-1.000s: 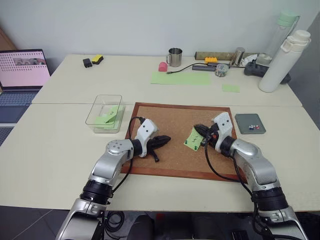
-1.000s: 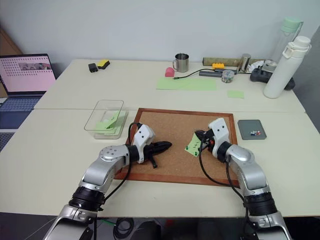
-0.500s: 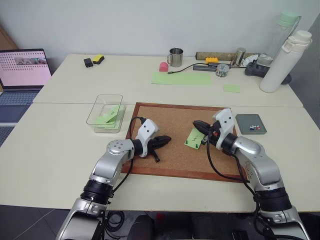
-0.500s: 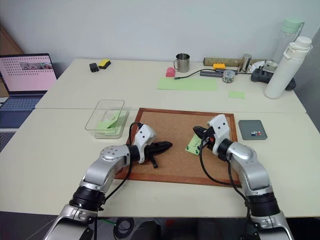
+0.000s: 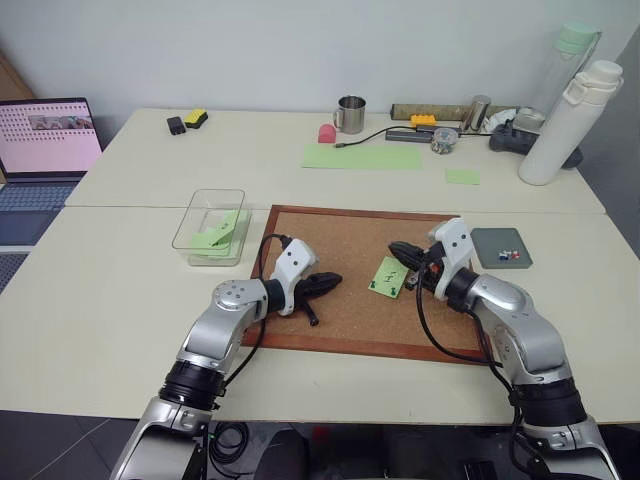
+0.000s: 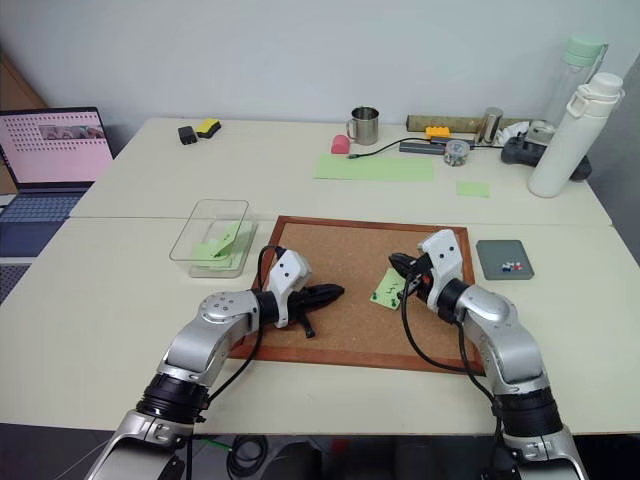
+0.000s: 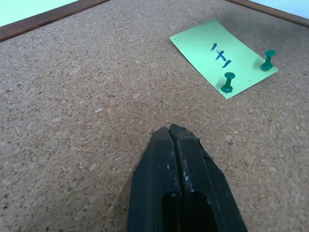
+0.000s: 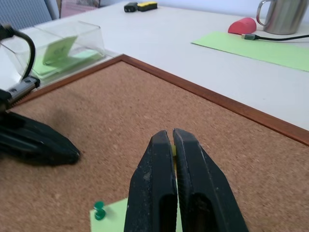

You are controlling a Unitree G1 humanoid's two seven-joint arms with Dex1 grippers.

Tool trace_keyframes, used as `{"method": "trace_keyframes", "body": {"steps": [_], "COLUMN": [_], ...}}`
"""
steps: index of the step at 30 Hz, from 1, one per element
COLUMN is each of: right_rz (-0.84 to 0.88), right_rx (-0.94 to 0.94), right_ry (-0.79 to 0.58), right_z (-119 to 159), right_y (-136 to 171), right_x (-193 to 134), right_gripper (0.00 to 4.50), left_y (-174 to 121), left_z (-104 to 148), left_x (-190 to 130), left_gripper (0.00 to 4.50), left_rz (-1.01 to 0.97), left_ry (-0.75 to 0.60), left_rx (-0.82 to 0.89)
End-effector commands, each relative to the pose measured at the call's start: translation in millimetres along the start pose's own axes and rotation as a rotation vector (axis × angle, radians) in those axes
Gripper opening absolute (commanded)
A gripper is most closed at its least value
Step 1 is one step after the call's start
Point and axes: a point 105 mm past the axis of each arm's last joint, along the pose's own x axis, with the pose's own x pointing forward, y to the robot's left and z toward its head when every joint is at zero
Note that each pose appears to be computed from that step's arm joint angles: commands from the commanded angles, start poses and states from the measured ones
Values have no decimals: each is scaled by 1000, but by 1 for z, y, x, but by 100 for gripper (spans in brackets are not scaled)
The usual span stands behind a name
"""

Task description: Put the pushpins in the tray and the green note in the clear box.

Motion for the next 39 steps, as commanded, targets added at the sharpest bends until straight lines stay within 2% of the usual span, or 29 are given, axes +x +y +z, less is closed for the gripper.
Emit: {"method": "trace_keyframes", "body": {"steps": [1, 6, 10, 13, 22, 26, 31, 34, 36, 39], "right_rz": [-211, -463, -521, -545, -521, -529, -528, -530, -536, -502], "right_rx": [-1, 29, 92, 136, 188, 190, 192, 185, 174, 131], "right_ry": [-48, 33, 84, 91, 113, 129, 108, 100, 94, 67], "right_z": [21, 13, 2, -1, -18, -29, -28, -26, -24, -14], "right_y": [-45, -108, -131, -144, -159, -167, -172, -174, -176, -171], "right_x": [-31, -73, -87, -88, -65, -63, -61, -62, -63, -63], "right_gripper": [3, 3, 3, 3, 3, 87, 193, 241, 263, 263], "left_y": [-11, -12, -11, -9, -9, -9, -7, -8, -8, -8], "left_z": [-21, -21, -21, -18, -17, -18, -18, -19, -20, -20], "left_x": [-1, -1, 0, 1, -2, -5, -8, -9, -9, -9], "left_gripper": [0, 0, 0, 0, 0, 0, 0, 0, 0, 0], "left_rz": [-50, -57, -61, -60, -59, -50, -35, -34, -34, -36], "left_ry": [76, 78, 80, 77, 78, 83, 85, 87, 87, 87], "left_rx": [-38, -40, -38, -32, -29, -27, -28, -30, -31, -30]}}
